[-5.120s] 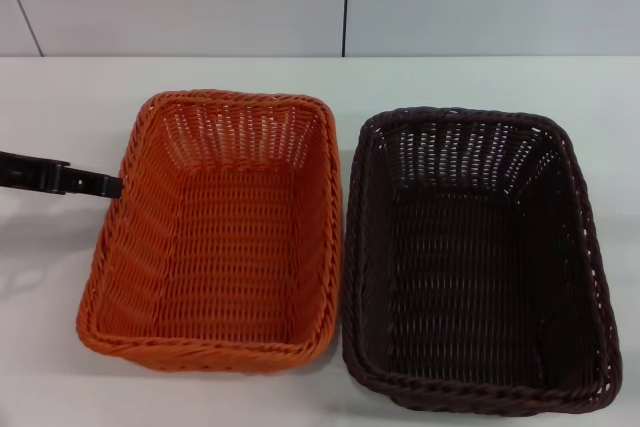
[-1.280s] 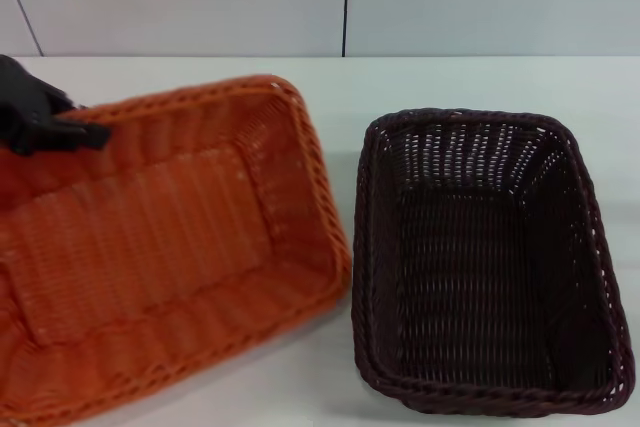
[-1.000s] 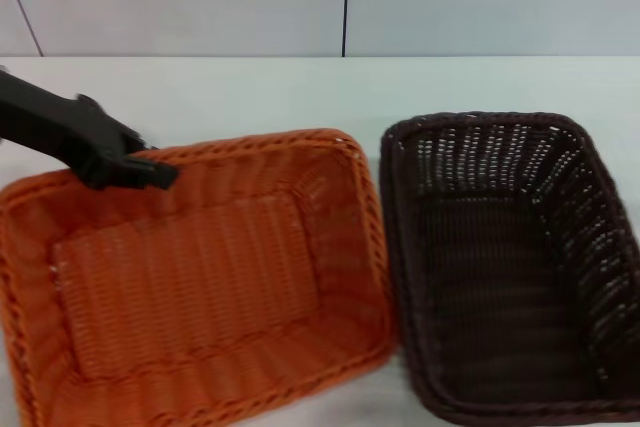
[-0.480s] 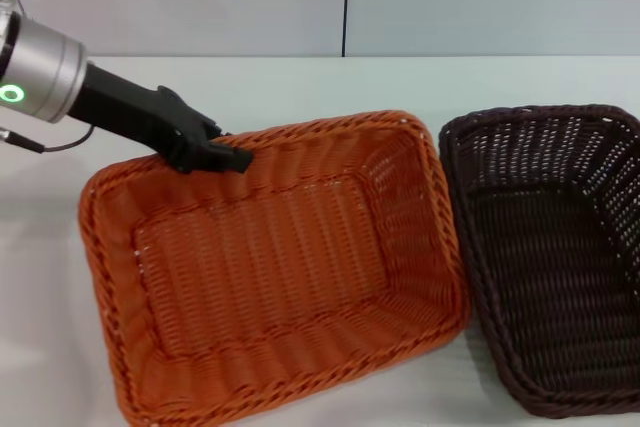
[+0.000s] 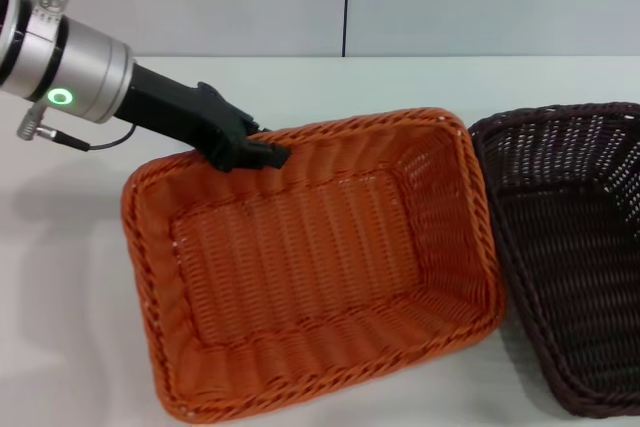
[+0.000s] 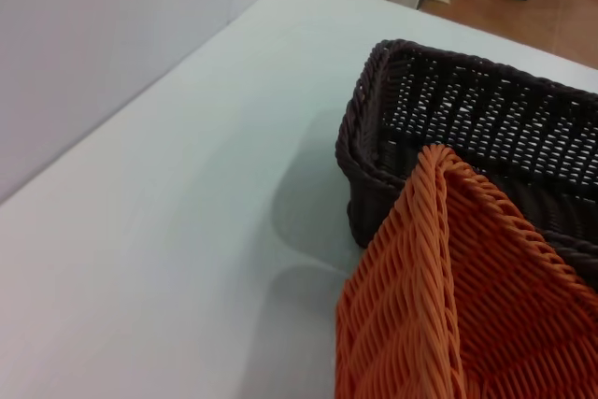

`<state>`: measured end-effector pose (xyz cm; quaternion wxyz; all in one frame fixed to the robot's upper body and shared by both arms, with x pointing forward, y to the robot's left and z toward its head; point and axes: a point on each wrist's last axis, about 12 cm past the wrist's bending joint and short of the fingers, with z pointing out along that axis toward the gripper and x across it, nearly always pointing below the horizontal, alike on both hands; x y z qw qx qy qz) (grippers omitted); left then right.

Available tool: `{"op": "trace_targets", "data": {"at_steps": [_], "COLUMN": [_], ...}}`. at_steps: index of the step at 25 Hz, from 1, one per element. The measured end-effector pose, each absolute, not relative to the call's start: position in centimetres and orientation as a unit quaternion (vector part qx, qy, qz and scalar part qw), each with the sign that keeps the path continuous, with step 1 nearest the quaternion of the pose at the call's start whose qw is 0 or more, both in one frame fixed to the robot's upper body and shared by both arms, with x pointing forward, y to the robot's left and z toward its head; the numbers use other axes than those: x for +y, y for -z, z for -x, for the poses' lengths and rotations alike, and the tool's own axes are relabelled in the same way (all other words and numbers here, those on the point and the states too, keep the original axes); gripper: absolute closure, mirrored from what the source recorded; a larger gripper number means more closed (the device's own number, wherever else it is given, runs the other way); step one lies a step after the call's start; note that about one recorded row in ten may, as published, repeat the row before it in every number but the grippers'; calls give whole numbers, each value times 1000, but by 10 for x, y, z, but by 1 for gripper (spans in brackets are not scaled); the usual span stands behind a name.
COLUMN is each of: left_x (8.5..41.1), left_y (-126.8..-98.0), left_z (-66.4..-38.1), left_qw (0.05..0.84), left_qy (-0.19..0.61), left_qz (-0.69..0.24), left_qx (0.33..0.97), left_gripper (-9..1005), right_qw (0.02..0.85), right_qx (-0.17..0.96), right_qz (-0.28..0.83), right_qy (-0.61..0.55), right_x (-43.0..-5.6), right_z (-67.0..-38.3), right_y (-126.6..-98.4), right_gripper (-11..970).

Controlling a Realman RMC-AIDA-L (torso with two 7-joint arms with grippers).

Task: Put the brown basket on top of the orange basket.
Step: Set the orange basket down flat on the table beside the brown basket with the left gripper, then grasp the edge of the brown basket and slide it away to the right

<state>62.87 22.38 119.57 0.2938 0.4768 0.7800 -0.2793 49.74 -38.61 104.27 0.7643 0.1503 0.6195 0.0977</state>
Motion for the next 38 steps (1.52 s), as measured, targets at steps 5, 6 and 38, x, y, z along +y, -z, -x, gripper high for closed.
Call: {"op": "trace_targets", "data": {"at_steps": [5, 6, 38], "left_x": [216, 214, 253], "left_y": [-1193, -1193, -1218], "left_z": [-628, -627, -609], "left_qw": [299, 298, 480], "left_qy": [280, 281, 321], "left_qz": [-490, -492, -397], "left_qx": [770, 768, 713], "left_gripper": [816, 816, 132], "right_qw": [764, 764, 771], "right_qx": [620, 620, 606], "right_qz": [-151, -151, -146], "right_qy": [-97, -97, -128], "right_x": [-386, -386, -394], "right_z": [-497, -497, -502], "right_y": [-1042, -1042, -1054], "right_gripper": [433, 433, 433]}}
